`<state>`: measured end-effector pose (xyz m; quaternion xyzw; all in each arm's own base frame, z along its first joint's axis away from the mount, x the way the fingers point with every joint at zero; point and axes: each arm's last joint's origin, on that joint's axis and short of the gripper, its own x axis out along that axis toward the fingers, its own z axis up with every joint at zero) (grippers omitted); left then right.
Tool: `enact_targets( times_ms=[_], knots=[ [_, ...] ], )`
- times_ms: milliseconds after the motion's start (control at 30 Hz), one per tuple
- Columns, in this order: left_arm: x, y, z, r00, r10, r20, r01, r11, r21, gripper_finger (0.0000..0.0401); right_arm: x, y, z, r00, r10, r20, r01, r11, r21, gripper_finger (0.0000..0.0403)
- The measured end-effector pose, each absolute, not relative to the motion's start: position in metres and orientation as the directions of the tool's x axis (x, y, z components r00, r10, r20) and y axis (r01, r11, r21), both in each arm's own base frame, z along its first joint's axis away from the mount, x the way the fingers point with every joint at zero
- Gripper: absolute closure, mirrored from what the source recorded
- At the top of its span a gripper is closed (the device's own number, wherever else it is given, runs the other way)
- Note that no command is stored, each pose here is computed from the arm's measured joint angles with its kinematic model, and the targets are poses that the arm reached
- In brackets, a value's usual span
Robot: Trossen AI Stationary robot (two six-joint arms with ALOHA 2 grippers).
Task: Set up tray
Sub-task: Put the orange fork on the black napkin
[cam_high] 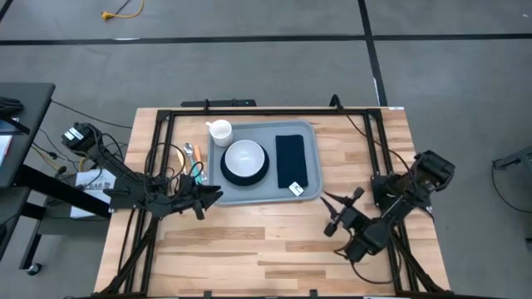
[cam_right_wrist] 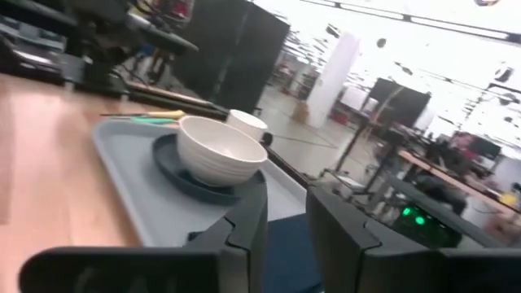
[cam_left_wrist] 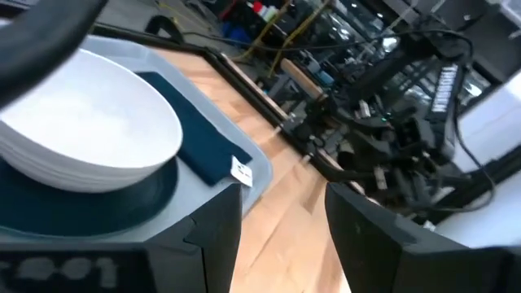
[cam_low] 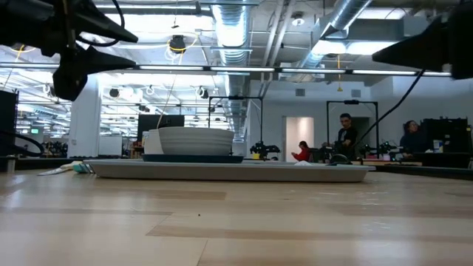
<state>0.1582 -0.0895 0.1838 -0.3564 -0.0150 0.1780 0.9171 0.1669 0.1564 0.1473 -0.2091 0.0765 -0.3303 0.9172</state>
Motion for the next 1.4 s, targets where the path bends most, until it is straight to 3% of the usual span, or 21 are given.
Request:
enact_targets(
  times_ms=[233, 467, 667, 800, 967, 1100, 1267, 1400],
  knots=[
    [0.16, -0.091, 0.188, 0.927, 0.359, -0.111, -0.345, 0.695, -0.631, 0.0234, 0.154, 0.169, 0.15, 0.812, -0.583, -0.028, 0.528, 0.754, -0.39, 0.0343],
    [0.16, -0.091, 0.183, 0.936, 0.32, -0.148, -0.341, 0.713, -0.612, 0.0234, 0.142, 0.185, 0.147, 0.819, -0.546, -0.174, 0.478, 0.819, -0.318, 0.0369],
    [0.16, -0.091, 0.182, 0.934, 0.32, -0.158, -0.348, 0.719, -0.601, 0.0234, 0.179, 0.169, 0.168, 0.666, -0.647, -0.371, 0.614, 0.758, -0.22, 0.0391],
    [0.159, -0.091, 0.18, 0.932, 0.323, -0.166, -0.356, 0.724, -0.59, 0.0234, 0.222, 0.165, 0.166, 0.666, -0.645, -0.375, 0.537, 0.763, -0.359, 0.0397],
    [0.16, -0.092, 0.18, 0.943, 0.28, -0.178, -0.33, 0.735, -0.592, 0.0234, 0.262, 0.188, 0.164, 0.792, -0.493, -0.36, 0.262, 0.808, -0.528, 0.0402],
    [0.16, -0.095, 0.179, 0.963, 0.178, -0.204, -0.265, 0.768, -0.583, 0.0234, 0.275, 0.193, 0.167, 0.881, -0.314, -0.355, 0.063, 0.819, -0.57, 0.0402],
    [0.16, -0.095, 0.178, 0.963, 0.156, -0.219, -0.256, 0.783, -0.566, 0.0234, 0.28, 0.161, 0.177, 0.956, 0.049, -0.288, -0.188, 0.858, -0.478, 0.0402],
    [0.161, -0.096, 0.18, 0.962, 0.157, -0.224, -0.254, 0.814, -0.522, 0.0234, 0.267, 0.121, 0.176, 0.974, 0.119, -0.192, -0.182, 0.917, -0.356, 0.04]
  ],
)
